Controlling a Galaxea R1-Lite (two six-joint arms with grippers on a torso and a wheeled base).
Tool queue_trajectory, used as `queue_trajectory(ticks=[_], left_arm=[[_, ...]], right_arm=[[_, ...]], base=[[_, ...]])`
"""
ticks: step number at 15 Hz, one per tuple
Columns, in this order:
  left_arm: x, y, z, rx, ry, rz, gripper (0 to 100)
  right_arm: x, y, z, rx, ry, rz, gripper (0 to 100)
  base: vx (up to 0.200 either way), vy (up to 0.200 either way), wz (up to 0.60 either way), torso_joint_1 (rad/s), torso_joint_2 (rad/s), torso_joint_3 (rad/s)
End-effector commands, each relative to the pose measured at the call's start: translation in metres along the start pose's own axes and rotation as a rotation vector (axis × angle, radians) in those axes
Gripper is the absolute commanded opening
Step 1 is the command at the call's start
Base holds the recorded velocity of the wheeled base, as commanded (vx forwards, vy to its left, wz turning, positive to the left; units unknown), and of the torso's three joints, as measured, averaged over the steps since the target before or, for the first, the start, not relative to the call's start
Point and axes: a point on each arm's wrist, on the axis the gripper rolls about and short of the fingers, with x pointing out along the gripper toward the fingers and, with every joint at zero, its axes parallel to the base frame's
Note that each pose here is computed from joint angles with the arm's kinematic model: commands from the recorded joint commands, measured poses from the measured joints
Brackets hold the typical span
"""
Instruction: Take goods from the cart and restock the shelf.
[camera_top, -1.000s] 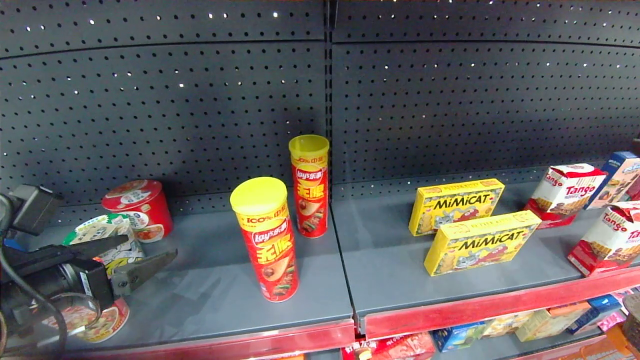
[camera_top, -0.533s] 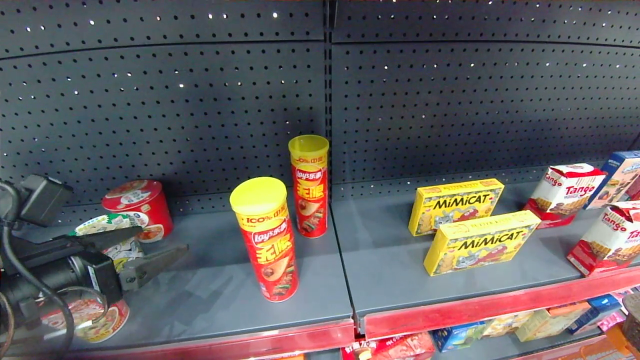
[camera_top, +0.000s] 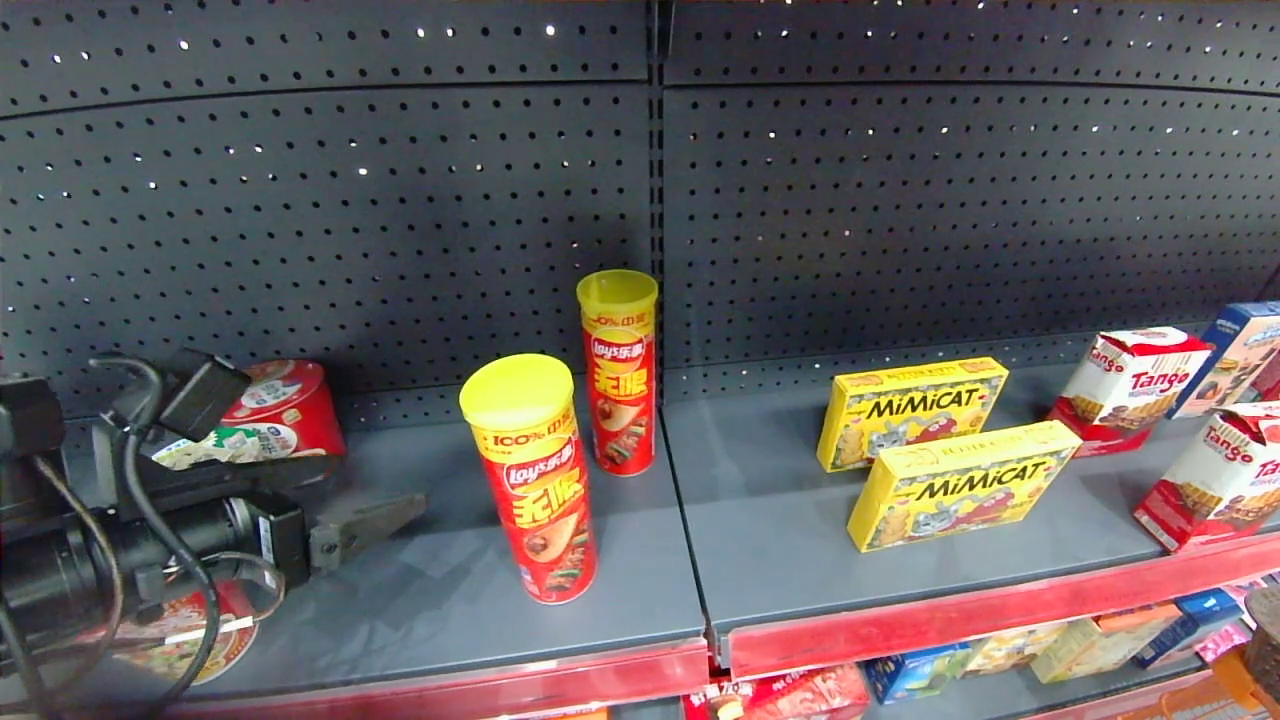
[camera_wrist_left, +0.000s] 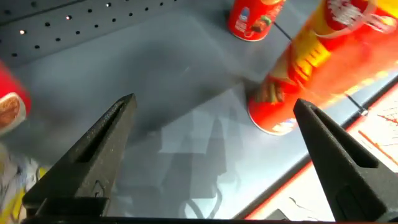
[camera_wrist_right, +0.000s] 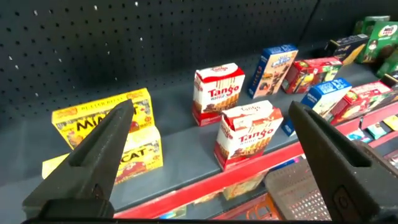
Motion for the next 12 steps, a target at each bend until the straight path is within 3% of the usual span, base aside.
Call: queue_trajectory(ticks=[1, 7, 12], left_arm=[[0.014, 0.003, 0.002, -0.004, 0.021, -0.014, 100], [0.031, -0.006, -0.005, -0.001, 0.074, -0.078, 100], [0.046, -0.008, -0.001, 0.008, 0.082, -0.102, 100]], right_arm=[[0.003, 0.005, 0.003, -0.005, 0.003, 0.0, 100], [0.004, 0.007, 0.006, 0.002, -0.002, 0.0, 100], [0.005, 0.004, 0.009, 0.012, -0.008, -0.017, 100]], base=[[0.0, 0.0, 0.0, 0.0, 0.0, 0.0], [0.0, 0.0, 0.0, 0.0, 0.0, 0.0], [0.0, 0.0, 0.0, 0.0, 0.0, 0.0]])
